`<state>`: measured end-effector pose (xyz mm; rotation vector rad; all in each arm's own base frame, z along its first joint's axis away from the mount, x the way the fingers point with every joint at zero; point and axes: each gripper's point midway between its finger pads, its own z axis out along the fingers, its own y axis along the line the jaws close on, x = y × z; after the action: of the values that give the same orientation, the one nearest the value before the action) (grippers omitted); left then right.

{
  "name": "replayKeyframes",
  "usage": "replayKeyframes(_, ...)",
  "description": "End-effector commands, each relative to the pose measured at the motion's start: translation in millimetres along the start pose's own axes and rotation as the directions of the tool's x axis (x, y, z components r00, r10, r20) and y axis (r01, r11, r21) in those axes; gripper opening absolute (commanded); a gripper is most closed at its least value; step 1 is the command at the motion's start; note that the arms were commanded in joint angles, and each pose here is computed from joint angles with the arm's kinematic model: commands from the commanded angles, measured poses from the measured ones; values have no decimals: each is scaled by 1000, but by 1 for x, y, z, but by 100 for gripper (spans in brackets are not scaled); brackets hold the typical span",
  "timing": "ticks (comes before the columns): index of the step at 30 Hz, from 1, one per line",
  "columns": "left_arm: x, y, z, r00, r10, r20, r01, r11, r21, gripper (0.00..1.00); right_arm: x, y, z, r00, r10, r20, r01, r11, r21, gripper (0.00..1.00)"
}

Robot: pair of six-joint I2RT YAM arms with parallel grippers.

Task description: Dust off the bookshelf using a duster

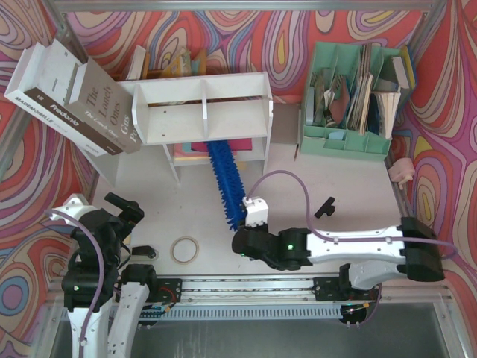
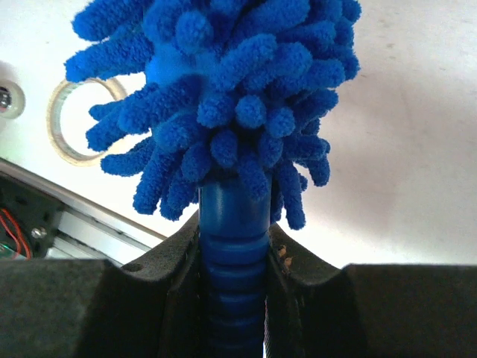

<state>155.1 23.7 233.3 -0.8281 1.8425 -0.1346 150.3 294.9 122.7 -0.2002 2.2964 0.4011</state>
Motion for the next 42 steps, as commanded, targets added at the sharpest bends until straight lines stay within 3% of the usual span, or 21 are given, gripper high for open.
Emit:
replayKeyframes(1, 2, -3, 3, 1000, 17, -5, -17, 1000, 20, 98, -33, 54, 7, 995, 37, 92, -26, 993, -118, 0)
replayKeyframes(5, 3, -5, 4, 1000, 25, -14, -25, 999, 29, 98, -34, 45, 6, 995, 23, 102, -15, 997, -78, 0)
replayKeyframes(11, 6, -10, 6, 999, 39, -38, -38, 998, 41, 98, -32, -7, -9, 992, 32, 121, -40, 997, 63, 0)
replayKeyframes(22, 7, -9, 7, 998, 40, -45, -39, 999, 35, 98, -18, -77, -38, 984, 127, 128, -154, 960, 232, 0)
replayKeyframes(25, 6, -9, 7, 999, 36, -38, -34, 999, 32, 98, -14, -74, -35, 982, 145, 121, -168, 964, 204, 0)
replayKeyframes(32, 6, -8, 7, 999, 36, -35, -35, 999, 31, 98, -25, -13, -18, 984, 141, 110, -143, 990, 13, 0)
replayKeyframes(37, 5, -8, 6, 999, 34, -32, -33, 999, 32, 98, -29, 2, -11, 989, 101, 105, -102, 995, 4, 0)
replayKeyframes(42, 5, -7, 6, 999, 33, -27, -32, 999, 31, 98, -21, -32, -16, 987, 113, 117, -126, 986, 109, 0)
